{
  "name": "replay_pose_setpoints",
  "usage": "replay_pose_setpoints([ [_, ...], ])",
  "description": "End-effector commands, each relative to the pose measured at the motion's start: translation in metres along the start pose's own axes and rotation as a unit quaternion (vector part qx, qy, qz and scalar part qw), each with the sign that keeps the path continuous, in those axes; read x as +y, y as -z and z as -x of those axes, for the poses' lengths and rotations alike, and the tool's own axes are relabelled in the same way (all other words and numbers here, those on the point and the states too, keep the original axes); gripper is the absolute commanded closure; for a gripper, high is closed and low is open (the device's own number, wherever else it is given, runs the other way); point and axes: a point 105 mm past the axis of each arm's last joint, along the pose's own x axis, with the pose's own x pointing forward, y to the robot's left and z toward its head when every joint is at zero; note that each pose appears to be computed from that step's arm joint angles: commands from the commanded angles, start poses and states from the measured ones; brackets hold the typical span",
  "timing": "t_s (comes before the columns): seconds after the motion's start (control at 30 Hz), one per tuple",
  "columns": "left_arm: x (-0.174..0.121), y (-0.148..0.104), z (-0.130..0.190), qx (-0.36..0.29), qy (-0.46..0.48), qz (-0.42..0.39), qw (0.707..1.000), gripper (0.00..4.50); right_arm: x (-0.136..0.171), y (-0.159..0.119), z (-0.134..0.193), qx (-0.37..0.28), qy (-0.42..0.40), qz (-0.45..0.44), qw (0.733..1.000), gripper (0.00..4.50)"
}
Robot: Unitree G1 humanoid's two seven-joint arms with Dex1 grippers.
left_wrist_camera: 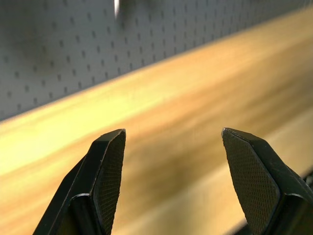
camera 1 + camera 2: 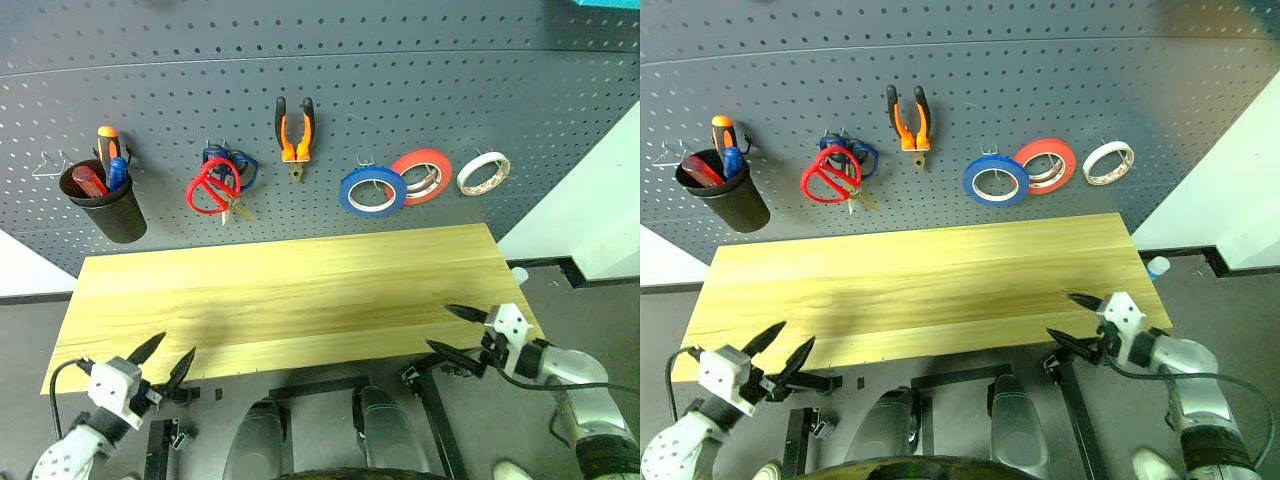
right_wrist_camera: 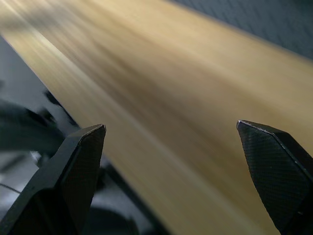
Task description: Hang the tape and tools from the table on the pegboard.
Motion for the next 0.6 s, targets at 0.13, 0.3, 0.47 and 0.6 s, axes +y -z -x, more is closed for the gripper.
replay_pose_setpoints([
  [0.13, -0.001, 0.013, 0.012, 0.008, -0.011, -0.02, 1.0, 1.23, -0.014, -0.001, 0.013, -0.002, 0.042, 0.019, 0.999, 0.0],
  [0.3, 0.0, 0.016, 0.009, 0.006, -0.018, -0.02, 1.0, 1.23, -0.015, -0.004, 0.005, -0.006, 0.048, 0.023, 0.999, 0.0],
  [0.47, 0.002, 0.013, 0.001, -0.005, -0.028, -0.021, 0.999, 1.23, -0.013, -0.008, -0.003, -0.018, 0.051, 0.024, 0.998, 0.0],
  [0.6, 0.002, 0.013, -0.001, -0.007, -0.028, -0.022, 0.999, 1.23, -0.012, -0.009, -0.006, -0.023, 0.052, 0.025, 0.998, 0.0],
])
